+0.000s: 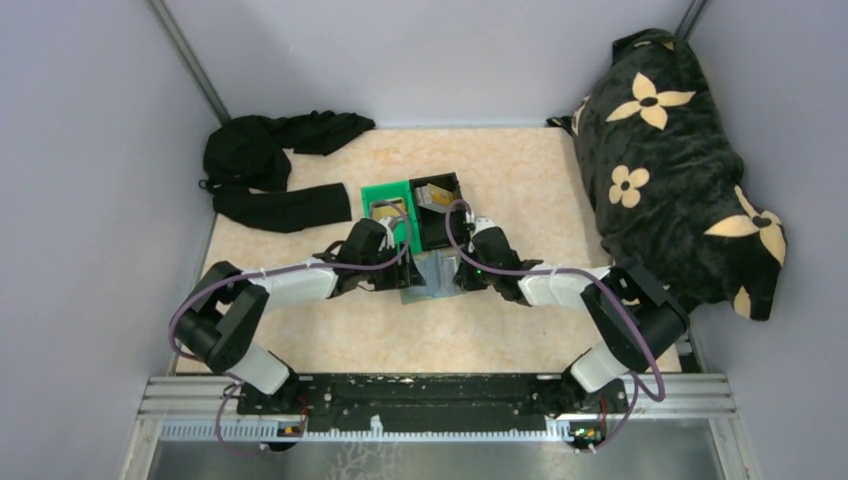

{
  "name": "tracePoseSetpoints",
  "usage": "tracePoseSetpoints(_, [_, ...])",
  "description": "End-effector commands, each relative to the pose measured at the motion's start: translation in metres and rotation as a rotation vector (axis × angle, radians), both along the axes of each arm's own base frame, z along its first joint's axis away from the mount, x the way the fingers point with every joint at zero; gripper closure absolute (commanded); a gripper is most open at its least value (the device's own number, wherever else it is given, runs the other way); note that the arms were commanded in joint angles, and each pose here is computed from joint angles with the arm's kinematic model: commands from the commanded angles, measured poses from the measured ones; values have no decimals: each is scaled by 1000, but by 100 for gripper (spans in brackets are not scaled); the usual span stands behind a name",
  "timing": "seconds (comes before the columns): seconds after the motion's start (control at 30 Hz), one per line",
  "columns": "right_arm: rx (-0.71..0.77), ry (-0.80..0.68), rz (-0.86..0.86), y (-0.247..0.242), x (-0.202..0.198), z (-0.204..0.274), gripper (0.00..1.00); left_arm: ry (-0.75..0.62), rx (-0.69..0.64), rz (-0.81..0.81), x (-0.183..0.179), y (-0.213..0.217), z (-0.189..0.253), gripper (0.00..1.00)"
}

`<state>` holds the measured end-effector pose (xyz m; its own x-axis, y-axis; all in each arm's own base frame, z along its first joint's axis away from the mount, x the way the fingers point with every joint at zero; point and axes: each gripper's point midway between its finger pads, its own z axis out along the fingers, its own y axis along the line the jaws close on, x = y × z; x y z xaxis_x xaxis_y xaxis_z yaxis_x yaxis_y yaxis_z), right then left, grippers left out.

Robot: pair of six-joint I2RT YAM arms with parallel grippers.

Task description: Take the credit cards out of the card holder

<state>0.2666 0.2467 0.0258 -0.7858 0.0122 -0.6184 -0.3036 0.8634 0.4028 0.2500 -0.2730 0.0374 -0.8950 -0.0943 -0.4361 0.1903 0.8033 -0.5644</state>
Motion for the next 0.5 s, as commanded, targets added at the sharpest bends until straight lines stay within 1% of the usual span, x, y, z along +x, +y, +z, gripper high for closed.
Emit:
tracePoseSetpoints(0.0, [44,-28,44,22,3,21,100,49,21,-21,-13,3,-23,32])
tracePoseSetpoints(0.13, [41,-37,54,25,2,27,100,51,21,-21,-13,3,-24,32])
tracePoseSetpoints(0.27, [14,-30,42,22,4,21,100,52,14,-25,-15,3,-22,32])
tracePoseSetpoints(0.47, [-2,-17,38,18,0,11,100,-6,-7,-5,-11,5,10,32])
